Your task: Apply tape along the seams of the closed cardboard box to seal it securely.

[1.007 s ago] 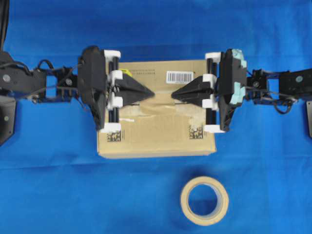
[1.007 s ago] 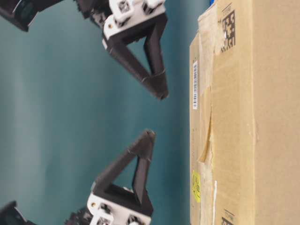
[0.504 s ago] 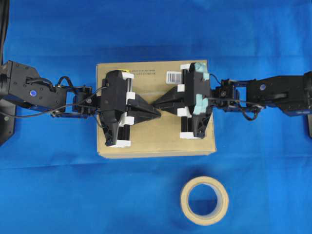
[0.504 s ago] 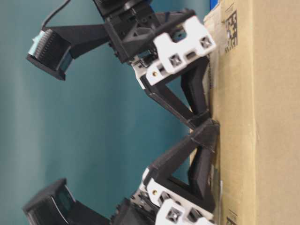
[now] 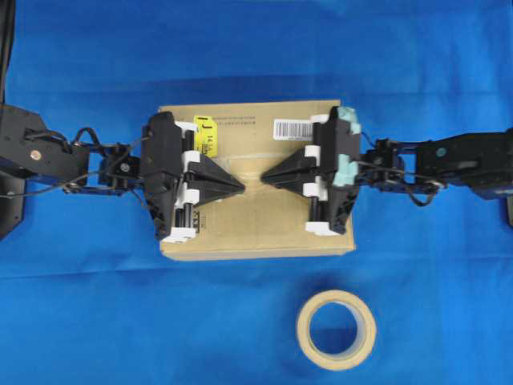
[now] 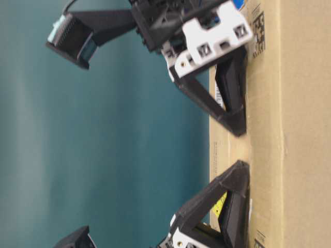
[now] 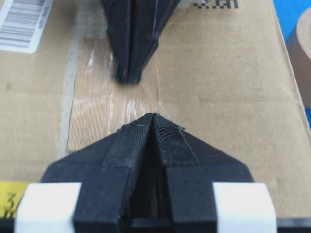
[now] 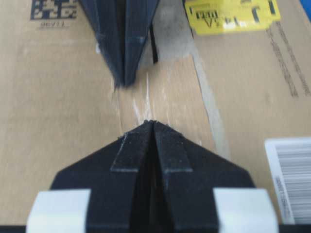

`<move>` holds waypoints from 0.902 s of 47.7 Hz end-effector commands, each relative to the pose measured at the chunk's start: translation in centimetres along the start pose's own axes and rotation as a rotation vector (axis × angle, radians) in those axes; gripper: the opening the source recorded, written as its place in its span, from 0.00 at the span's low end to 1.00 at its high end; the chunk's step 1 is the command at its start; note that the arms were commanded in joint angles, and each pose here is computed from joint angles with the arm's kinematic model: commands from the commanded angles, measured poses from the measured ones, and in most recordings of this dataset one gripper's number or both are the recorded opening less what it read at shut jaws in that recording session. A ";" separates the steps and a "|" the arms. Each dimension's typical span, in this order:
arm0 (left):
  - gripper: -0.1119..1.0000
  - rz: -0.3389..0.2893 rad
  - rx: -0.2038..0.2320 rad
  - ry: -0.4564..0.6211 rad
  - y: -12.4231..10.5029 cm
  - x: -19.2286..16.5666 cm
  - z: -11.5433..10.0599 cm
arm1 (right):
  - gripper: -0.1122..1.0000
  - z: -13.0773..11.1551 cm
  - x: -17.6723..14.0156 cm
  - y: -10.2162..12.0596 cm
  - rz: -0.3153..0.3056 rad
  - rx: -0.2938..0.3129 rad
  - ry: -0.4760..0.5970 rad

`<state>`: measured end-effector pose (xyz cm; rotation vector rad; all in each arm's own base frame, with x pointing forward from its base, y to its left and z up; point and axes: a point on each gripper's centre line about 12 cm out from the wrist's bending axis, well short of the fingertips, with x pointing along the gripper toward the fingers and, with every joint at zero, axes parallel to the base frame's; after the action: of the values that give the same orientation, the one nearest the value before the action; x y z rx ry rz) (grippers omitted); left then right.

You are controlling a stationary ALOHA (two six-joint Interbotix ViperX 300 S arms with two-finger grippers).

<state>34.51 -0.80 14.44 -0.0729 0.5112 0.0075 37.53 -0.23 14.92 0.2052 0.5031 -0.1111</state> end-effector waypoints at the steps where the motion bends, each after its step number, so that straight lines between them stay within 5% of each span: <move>1: 0.10 0.007 -0.015 0.052 0.2 -0.6 -1.8 | 0.11 -1.8 -1.1 0.1 0.002 0.009 0.046; 17: 0.10 0.004 -0.025 0.030 0.2 -1.0 -1.1 | 0.11 -1.5 -2.8 0.4 0.010 0.017 0.020; 33: 0.10 -0.013 0.016 -0.188 -0.5 -5.4 8.7 | 0.11 6.0 -7.8 1.8 0.078 -0.055 -0.210; 43: 0.10 -0.006 0.060 -0.266 -0.4 -8.8 10.9 | 0.11 7.9 -12.3 1.7 0.092 -0.094 -0.301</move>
<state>32.82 -0.49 26.13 -0.0220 0.3024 -0.0071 31.83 0.57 26.16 0.1235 0.2490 -0.0285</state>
